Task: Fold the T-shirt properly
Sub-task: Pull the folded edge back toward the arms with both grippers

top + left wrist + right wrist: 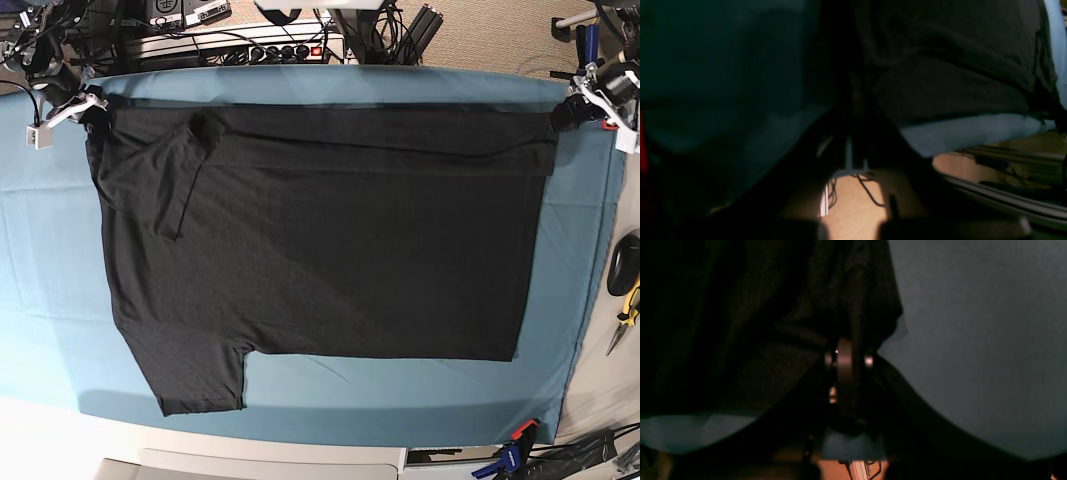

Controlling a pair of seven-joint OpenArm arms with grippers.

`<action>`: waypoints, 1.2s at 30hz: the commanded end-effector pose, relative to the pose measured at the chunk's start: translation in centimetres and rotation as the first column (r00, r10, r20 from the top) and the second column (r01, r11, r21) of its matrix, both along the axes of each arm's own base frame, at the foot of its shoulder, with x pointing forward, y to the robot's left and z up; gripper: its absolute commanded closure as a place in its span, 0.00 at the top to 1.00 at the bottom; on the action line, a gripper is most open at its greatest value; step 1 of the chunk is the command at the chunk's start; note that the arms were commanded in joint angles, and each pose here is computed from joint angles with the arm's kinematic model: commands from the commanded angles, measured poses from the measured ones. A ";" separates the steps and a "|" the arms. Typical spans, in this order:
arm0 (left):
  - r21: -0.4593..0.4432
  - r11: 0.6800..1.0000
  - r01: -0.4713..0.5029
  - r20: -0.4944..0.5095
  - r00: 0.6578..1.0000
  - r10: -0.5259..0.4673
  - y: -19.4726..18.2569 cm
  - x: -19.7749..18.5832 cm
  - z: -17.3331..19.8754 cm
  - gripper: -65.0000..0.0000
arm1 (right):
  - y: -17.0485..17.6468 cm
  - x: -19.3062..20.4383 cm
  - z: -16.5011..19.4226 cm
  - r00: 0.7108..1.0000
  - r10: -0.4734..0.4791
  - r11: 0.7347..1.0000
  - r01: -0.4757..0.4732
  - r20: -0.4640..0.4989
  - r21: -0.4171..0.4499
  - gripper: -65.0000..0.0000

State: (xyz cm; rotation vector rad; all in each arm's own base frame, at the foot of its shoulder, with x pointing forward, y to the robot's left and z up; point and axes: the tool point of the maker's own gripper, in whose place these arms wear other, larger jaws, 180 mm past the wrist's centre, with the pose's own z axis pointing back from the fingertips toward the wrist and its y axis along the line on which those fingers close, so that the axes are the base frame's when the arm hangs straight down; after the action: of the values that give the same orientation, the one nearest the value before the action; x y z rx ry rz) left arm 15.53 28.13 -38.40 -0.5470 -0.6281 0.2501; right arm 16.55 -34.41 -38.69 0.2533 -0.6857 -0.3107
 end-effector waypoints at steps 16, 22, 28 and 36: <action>-0.022 1.000 0.017 -0.167 0.986 -0.020 -0.3 -5.4 -1.8 0.00 | -2.2 -2.2 0.3 0.993 0.040 0.996 -0.048 -0.110 -0.077 0.00; -0.048 0.998 0.035 -0.154 0.987 -0.042 -0.8 -5.6 -1.5 0.00 | -3.4 -1.8 1.2 0.992 0.054 0.991 -0.067 -0.116 -0.115 0.00; -0.048 0.998 0.030 -0.144 0.989 -0.037 -0.8 -5.4 -1.4 0.00 | -3.3 -1.7 1.3 0.993 0.053 0.991 -0.065 -0.109 -0.113 0.00; -0.046 0.998 0.034 -0.113 0.993 -0.039 -0.8 -4.1 -1.0 0.00 | -2.7 -2.0 0.7 0.992 0.047 0.994 -0.058 -0.115 -0.093 0.00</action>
State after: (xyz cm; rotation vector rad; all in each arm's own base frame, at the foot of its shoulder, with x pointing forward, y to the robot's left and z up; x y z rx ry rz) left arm 10.68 26.78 -40.28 -0.5878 -0.4683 0.2725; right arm 14.74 -36.49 -38.32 0.1853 -0.5918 -0.2472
